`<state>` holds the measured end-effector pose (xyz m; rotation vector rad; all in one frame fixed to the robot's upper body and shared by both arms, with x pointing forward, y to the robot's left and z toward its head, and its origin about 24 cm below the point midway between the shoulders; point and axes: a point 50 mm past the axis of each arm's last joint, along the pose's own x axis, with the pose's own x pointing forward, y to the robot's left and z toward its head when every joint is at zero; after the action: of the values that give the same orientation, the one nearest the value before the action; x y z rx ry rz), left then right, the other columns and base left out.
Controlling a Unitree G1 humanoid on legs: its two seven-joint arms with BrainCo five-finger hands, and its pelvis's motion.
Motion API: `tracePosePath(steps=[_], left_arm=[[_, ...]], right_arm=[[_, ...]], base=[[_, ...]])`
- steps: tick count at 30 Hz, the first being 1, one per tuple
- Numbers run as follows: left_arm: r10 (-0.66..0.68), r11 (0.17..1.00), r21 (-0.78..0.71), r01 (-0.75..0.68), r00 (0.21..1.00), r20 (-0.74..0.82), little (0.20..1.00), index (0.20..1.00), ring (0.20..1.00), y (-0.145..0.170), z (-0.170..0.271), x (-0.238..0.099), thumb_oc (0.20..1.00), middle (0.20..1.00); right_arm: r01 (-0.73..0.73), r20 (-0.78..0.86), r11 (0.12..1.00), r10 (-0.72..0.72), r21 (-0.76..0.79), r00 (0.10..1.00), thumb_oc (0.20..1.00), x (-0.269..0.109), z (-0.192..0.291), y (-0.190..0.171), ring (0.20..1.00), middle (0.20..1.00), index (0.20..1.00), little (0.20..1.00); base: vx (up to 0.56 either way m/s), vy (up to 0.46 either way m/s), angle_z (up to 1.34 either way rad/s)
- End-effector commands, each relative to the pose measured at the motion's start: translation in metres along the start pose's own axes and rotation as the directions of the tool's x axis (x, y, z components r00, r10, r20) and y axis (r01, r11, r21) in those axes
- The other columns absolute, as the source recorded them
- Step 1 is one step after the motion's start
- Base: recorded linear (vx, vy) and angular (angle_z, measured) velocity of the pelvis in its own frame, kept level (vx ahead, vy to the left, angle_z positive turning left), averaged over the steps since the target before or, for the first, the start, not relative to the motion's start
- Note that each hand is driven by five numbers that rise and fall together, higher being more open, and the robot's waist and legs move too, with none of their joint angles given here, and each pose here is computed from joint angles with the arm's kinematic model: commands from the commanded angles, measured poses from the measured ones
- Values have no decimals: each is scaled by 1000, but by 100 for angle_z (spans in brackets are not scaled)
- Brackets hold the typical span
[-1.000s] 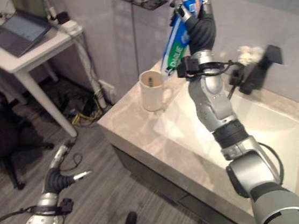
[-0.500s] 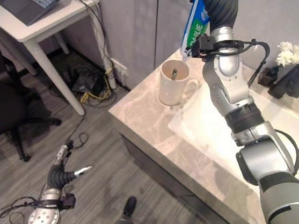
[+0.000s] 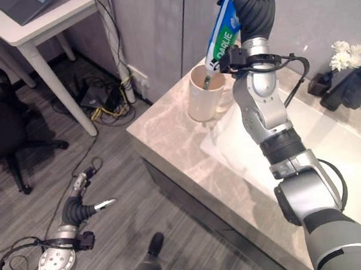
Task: Put brush and paste in cup on sink, flatten towel.
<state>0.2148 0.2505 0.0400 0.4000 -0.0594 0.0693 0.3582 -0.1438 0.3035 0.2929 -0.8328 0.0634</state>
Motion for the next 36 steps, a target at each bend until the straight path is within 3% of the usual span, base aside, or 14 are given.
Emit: tracePosePath(steps=[1,26,28,29,36], left_arm=[[-27,998,50,24,998,61,1000,1000,1000,-2,7,4,1000,1000],[-26,999,24,24,997,67,1000,1000,1000,-9,7,7,1000,1000],[-32,999,33,30,997,65,1000,1000,1000,-9,7,7,1000,1000],[-32,999,34,30,997,66,1000,1000,1000,-9,7,6,1000,1000],[-50,998,40,47,996,67,1000,1000,1000,-13,7,7,1000,1000]], right_arm=[[-67,127,998,68,-9,990,200,8,25,12,200,200,200,200],[-70,-8,993,70,-97,998,200,-7,-12,16,200,200,200,200],[-81,-27,988,78,-131,997,595,-8,-15,15,595,595,595,595],[-77,-27,987,74,-142,997,1000,-8,-15,14,1000,1000,1000,1000],[-86,-29,986,83,-142,996,1000,-8,-16,15,1000,1000,1000,1000]], base=[[0,0,0],[-1,0,1],[0,0,0],[0,0,0],[0,0,0]])
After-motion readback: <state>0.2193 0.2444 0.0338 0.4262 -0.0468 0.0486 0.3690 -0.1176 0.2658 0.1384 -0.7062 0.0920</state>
